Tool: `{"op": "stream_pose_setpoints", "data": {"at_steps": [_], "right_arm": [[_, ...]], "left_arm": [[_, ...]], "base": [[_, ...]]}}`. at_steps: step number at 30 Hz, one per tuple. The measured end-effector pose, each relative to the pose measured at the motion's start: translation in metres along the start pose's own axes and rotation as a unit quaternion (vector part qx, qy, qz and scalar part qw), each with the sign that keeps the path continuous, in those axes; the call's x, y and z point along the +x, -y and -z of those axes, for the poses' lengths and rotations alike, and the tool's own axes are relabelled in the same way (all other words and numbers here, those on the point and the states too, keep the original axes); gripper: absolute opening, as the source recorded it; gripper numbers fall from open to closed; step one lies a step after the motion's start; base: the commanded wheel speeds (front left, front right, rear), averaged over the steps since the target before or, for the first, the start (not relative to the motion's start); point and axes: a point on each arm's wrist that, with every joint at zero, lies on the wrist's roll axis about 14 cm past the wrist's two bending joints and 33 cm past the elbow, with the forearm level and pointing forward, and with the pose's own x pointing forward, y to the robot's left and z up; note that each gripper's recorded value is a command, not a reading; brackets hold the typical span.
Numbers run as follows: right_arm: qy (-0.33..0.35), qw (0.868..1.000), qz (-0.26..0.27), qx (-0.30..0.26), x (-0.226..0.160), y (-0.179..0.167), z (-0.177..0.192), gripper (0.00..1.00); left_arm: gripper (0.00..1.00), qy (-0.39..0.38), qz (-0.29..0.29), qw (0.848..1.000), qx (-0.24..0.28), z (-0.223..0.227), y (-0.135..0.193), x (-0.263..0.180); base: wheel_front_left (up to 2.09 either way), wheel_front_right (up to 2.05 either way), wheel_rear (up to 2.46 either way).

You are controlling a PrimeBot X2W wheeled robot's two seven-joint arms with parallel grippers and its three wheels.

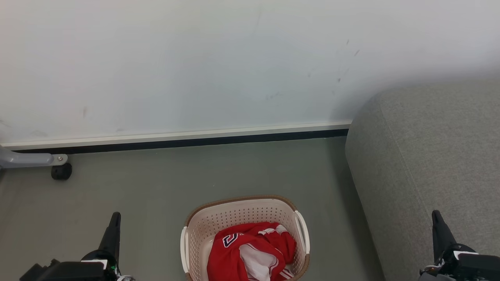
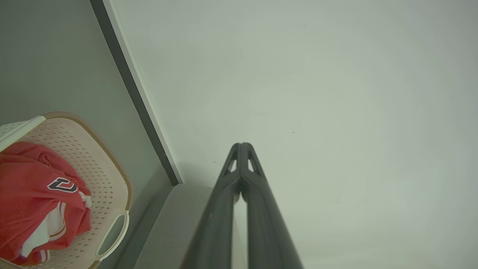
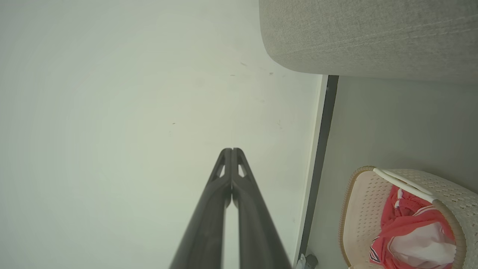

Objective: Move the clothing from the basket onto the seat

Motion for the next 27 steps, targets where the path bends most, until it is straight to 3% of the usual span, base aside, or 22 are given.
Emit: {"op": "stream_pose_setpoints", "data": {"at_steps": [27], "right_arm": [[0.0, 1.0, 0.0, 0.0, 0.0, 0.0, 0.0, 0.0]], "left_arm": [[0.0, 0.0, 0.0, 1.0, 0.0, 0.0001, 0.0001, 0.0]], "base": [[0.0, 0.0, 0.0]]}}
